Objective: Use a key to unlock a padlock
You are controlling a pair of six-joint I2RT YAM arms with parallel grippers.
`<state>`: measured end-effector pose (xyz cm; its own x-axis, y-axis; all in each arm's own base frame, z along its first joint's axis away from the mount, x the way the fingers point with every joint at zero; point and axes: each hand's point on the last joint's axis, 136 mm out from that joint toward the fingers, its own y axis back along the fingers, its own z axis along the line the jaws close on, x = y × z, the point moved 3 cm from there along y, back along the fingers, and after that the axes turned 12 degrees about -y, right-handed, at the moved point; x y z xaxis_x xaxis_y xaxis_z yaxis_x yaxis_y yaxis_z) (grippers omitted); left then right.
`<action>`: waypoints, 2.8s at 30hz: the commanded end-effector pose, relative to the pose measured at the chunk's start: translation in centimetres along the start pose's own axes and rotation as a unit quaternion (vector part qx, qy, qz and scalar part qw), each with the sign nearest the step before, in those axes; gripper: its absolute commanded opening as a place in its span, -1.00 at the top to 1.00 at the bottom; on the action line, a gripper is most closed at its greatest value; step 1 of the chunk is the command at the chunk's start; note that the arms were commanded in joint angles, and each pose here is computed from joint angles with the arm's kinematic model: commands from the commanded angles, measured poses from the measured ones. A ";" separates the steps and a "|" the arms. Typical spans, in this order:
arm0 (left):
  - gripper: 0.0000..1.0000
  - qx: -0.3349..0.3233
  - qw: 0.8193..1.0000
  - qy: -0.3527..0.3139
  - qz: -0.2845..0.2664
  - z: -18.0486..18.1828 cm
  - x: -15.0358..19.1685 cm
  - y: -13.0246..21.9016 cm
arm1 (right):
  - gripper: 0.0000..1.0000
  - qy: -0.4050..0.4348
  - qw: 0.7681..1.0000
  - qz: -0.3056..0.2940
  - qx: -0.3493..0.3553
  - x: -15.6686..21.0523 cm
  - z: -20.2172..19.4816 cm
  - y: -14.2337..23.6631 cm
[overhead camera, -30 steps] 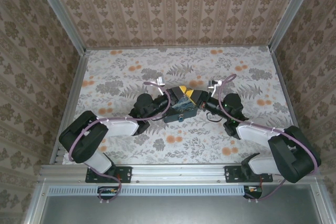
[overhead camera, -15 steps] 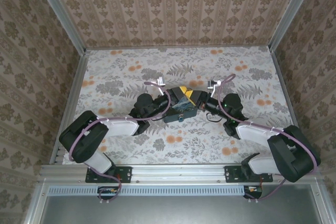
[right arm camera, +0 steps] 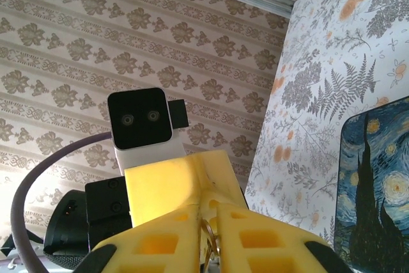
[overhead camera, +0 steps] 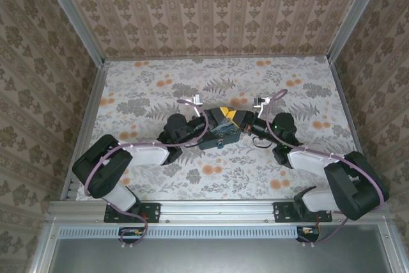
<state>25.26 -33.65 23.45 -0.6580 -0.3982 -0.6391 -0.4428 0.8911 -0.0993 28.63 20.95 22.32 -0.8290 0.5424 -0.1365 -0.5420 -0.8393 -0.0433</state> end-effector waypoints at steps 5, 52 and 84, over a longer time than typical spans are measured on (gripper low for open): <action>1.00 0.021 1.000 0.000 0.013 -0.7 -0.1 -0.8 | 0.63 0.024 0.999 0.032 -0.027 0.3 1.4 -0.4; -0.62 -0.188 0.957 -0.169 0.141 -1.9 1.0 6.9 | 1.00 0.049 0.992 0.006 0.117 -0.8 -2.7 2.0; -0.89 -0.273 0.927 -0.144 0.212 7.2 9.3 6.3 | 1.00 0.056 0.984 0.013 0.169 -1.6 -5.7 0.7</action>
<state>20.15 -30.33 10.48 -0.7068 0.1246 -0.6963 -0.4668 0.6574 0.5915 29.29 18.78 15.55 -0.8484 0.4918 -0.1957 -0.5293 -0.7829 0.3271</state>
